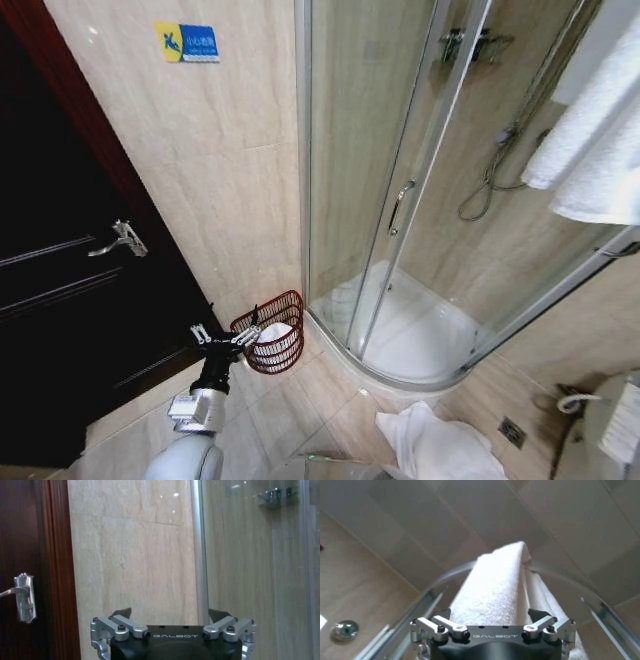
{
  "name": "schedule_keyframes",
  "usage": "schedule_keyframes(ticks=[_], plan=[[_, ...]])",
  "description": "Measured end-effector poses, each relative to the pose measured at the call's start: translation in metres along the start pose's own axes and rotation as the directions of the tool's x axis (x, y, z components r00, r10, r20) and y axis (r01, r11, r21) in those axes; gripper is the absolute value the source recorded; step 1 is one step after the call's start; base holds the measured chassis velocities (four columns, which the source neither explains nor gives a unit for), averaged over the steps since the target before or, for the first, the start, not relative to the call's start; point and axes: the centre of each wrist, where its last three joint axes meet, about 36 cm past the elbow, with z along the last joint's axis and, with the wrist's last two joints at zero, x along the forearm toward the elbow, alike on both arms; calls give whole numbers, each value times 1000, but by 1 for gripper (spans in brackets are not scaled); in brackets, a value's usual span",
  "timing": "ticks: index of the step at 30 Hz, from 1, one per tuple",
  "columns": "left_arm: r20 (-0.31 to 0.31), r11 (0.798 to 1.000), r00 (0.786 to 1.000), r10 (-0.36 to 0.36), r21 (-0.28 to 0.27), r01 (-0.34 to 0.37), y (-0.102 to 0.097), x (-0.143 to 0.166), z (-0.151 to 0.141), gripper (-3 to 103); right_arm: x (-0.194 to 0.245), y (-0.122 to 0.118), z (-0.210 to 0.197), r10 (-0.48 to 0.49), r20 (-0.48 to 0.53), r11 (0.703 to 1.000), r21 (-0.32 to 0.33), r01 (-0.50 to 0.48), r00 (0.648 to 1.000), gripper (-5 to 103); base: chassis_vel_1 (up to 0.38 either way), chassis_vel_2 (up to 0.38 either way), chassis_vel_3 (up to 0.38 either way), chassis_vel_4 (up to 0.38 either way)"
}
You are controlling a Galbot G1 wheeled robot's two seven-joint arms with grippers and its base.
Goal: Discard the used towel into the hamper.
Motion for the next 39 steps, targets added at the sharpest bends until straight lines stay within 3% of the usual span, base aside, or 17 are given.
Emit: schedule_keyframes(ticks=[7, 12, 17, 20, 23, 27, 31, 32, 33, 35, 37, 39], plan=[[0, 1000, 1000, 0, 0, 0, 0, 0, 0, 100, -40, 4, 11, 50, -2, 998, -24, -50, 999, 100, 0, 0, 0, 0], [0, 1000, 1000, 0, 0, 0, 0, 0, 0, 100, -82, 27, 23, 59, -13, 996, -67, -60, 998, 100, 0, 0, 0, 0], [0, 1000, 1000, 0, 0, 0, 0, 0, 0, 100, -106, 47, 23, 66, -15, 995, -67, -67, 998, 100, 0, 0, 0, 0], [0, 1000, 1000, 0, 0, 0, 0, 0, 0, 100, -119, 53, 20, 101, -31, 994, -34, -102, 994, 100, 0, 0, 0, 0], [0, 1000, 1000, 0, 0, 0, 0, 0, 0, 100, -125, 52, 16, 157, -49, 986, 63, -154, 986, 100, 0, 0, 0, 0], [0, 1000, 1000, 0, 0, 0, 0, 0, 0, 100, -124, 49, 15, 196, -70, 974, 125, -186, 978, 100, 0, 0, 0, 0], [0, 1000, 1000, 0, 0, 0, 0, 0, 0, 100, -118, 36, 18, 230, -61, 943, 261, -207, 971, 100, 0, 0, 0, 0], [0, 1000, 1000, 0, 0, 0, 0, 0, 0, 100, -118, 36, 18, 230, -61, 943, 261, -207, 971, 100, 0, 0, 0, 0], [0, 1000, 1000, 0, 0, 0, 0, 0, 0, 100, -117, 31, 17, 231, -40, 923, 324, -206, 972, 100, 0, 0, 0, 0], [0, 1000, 1000, 0, 0, 0, 0, 0, 0, 100, -116, 29, 16, 228, -28, 914, 350, -204, 973, 100, 0, 0, 0, 0], [0, 1000, 1000, 0, 0, 0, 0, 0, 0, 100, -115, 21, 12, 209, 17, 883, 427, -196, 978, 100, 0, 0, 0, 0], [0, 1000, 1000, 0, 0, 0, 0, 0, 0, 100, -115, 17, 10, 198, 35, 869, 456, -192, 980, 100, 0, 0, 0, 0]])
